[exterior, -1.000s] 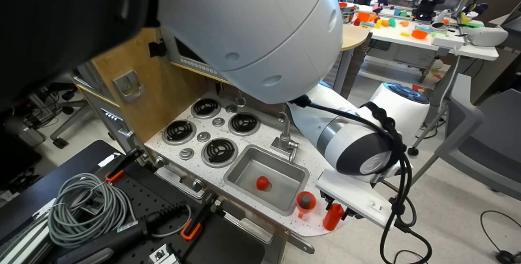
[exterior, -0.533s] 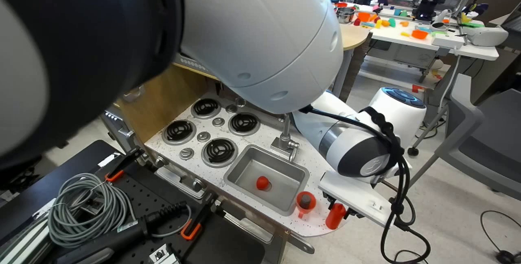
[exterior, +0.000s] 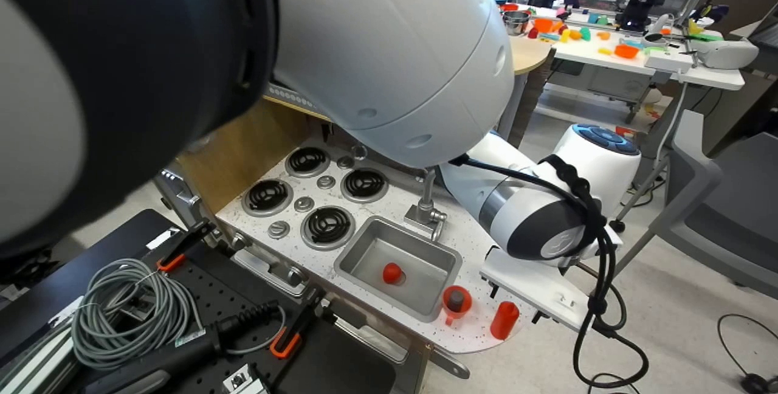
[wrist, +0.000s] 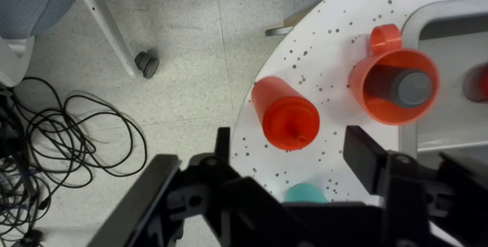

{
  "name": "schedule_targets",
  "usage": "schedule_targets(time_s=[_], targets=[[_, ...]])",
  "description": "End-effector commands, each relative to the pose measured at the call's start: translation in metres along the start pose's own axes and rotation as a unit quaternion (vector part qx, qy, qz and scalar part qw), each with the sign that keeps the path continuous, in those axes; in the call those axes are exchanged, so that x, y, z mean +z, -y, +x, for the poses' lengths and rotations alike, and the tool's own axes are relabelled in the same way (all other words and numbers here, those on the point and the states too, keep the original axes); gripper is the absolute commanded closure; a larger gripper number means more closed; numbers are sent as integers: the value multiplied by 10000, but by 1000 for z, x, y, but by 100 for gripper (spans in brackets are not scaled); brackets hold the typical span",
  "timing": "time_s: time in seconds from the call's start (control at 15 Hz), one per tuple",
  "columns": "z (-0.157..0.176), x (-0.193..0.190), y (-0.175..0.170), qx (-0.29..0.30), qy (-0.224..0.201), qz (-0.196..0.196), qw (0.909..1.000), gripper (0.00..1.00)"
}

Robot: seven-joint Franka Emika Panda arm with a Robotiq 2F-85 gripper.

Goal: Take the sauce bottle out of the blue cup and put it on the counter

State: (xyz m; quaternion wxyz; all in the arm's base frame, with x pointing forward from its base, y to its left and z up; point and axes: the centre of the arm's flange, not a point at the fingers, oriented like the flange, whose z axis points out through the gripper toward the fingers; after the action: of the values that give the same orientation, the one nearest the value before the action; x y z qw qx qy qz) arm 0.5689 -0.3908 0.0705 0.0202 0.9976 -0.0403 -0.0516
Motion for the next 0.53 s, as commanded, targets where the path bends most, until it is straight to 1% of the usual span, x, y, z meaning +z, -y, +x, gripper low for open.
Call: schedule_targets(time_s=[0.0,0.13,0.27,0.33,0.4,0.47], targets=[[-25,-57,1,166,-436,-6,9989,0],[-39,-93,-3,315,-575,-174,9977,0],[-54,-128,-7,327,-630,-152,9974,0],[-61,-143,-8,395,-745,-206,9962,0],[-68,-158,-9,428,-738,-229,9961,0],[-80,-168,-12,446,-636,-219,9967,0]])
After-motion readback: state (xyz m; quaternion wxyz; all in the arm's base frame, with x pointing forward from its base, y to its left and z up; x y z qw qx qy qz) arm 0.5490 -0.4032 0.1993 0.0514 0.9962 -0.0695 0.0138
